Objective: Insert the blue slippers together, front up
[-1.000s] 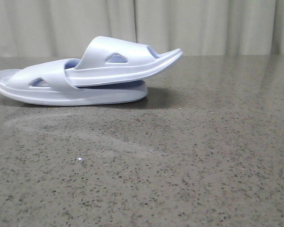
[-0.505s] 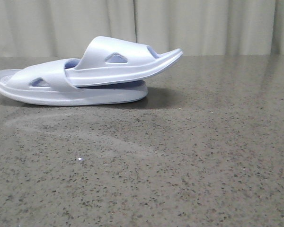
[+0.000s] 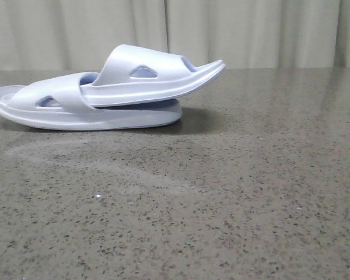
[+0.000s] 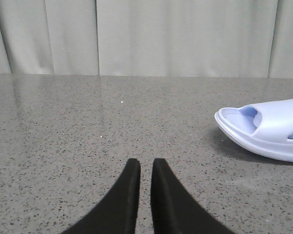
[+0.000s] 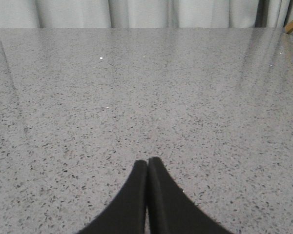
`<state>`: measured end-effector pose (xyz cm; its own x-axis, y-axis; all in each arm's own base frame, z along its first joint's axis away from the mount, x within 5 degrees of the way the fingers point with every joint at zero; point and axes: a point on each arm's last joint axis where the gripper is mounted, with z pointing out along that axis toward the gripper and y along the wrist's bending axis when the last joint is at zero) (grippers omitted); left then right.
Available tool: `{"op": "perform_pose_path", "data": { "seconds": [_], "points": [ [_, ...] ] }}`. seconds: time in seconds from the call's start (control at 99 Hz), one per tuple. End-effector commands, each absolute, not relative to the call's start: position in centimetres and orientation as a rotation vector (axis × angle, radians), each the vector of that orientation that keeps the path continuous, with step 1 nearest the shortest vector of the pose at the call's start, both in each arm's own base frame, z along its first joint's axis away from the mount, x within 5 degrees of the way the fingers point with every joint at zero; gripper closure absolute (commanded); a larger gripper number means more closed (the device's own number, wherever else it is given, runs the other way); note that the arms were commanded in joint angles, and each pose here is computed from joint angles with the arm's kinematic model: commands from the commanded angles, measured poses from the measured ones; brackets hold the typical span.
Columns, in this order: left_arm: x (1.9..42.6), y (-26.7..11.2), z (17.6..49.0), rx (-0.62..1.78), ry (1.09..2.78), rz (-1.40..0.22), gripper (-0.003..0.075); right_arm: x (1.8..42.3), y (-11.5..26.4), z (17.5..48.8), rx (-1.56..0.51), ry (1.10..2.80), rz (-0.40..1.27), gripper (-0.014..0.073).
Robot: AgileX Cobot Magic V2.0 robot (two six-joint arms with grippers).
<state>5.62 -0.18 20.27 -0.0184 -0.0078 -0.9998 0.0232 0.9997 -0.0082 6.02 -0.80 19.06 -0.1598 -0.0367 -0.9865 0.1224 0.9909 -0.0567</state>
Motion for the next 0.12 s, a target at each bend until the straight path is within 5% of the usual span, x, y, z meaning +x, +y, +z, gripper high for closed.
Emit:
{"op": "perform_pose_path", "data": {
  "seconds": [0.0,0.111],
  "points": [
    [5.40,-0.08,20.81,-0.012,1.495,-0.032,0.0705,6.18,-0.86,18.97,0.069,1.681,-0.146,0.0673],
    [5.40,-0.08,20.81,-0.012,1.495,-0.032,0.0705,6.18,-0.86,18.97,0.069,1.681,-0.146,0.0673]
  ]
}}
